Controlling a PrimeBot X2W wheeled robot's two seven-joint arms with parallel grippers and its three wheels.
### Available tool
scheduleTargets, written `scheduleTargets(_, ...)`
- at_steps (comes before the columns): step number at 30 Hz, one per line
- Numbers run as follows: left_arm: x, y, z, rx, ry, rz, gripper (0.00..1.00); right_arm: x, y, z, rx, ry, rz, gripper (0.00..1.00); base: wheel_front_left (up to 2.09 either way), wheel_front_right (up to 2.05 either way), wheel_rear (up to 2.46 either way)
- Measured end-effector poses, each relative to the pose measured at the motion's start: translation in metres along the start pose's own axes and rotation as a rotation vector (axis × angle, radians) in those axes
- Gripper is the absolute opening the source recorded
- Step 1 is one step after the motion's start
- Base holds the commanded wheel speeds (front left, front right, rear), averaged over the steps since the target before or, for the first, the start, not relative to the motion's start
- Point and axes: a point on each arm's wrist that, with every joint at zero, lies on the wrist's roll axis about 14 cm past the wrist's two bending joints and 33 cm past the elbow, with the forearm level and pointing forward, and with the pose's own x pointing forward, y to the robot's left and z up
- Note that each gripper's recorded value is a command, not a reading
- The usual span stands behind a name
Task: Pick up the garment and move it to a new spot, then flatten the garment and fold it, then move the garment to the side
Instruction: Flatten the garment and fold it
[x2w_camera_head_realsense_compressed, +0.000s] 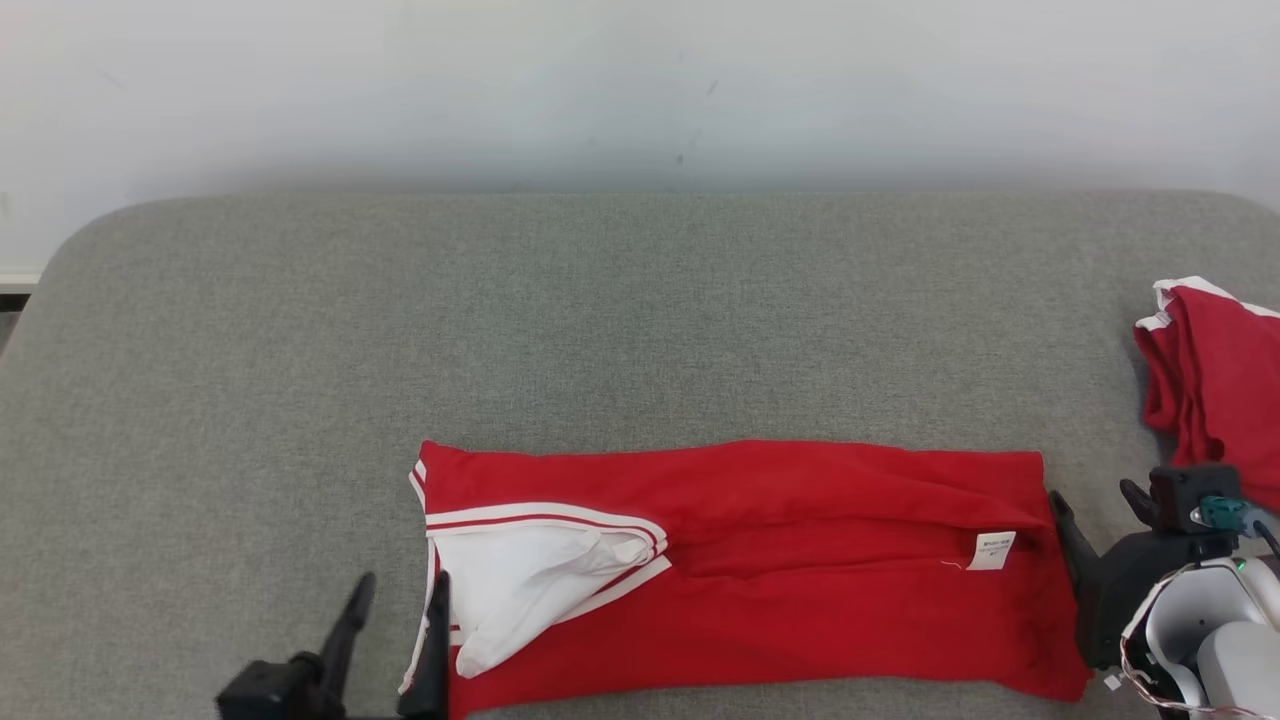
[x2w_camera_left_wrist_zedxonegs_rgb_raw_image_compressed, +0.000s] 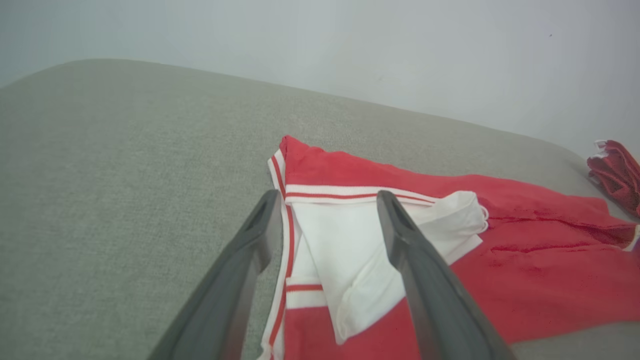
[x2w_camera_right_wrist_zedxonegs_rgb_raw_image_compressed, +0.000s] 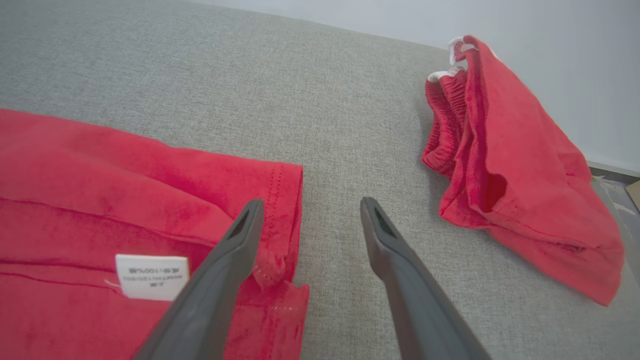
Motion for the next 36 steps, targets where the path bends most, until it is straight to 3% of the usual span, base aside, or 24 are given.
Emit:
scheduleTargets(7, 0.0, 0.019, 0.047, 0.06, -0.158, 0.057, 1.0, -0.01, -0.004, -0.01, 0.08, 0.027, -0.03, 1.0, 0.0, 0.0, 0.0)
scheduleTargets(11, -0.001, 0.028, 0.067, 0.097, -0.222, 0.087, 1.0, -0.01, 0.004, -0.008, 0.235, -0.001, -0.028, 1.0, 0.0, 0.0, 0.0)
scheduleTargets(15, -0.002, 0.038, 0.072, 0.097, -0.239, 0.119, 1.0, -0.009, 0.011, -0.008, 0.314, -0.012, -0.025, 1.0, 0.0, 0.0, 0.0)
scheduleTargets(30, 0.001, 0.053, 0.054, 0.104, -0.181, 0.153, 1.0, 0.011, 0.015, -0.011, 0.41, -0.022, -0.051, 1.0, 0.0, 0.0, 0.0)
scheduleTargets(36, 0.001, 0.054, 0.049, 0.097, -0.168, 0.162, 1.0, 0.017, 0.027, -0.043, 0.399, 0.145, -0.03, 1.0, 0.0, 0.0, 0.0)
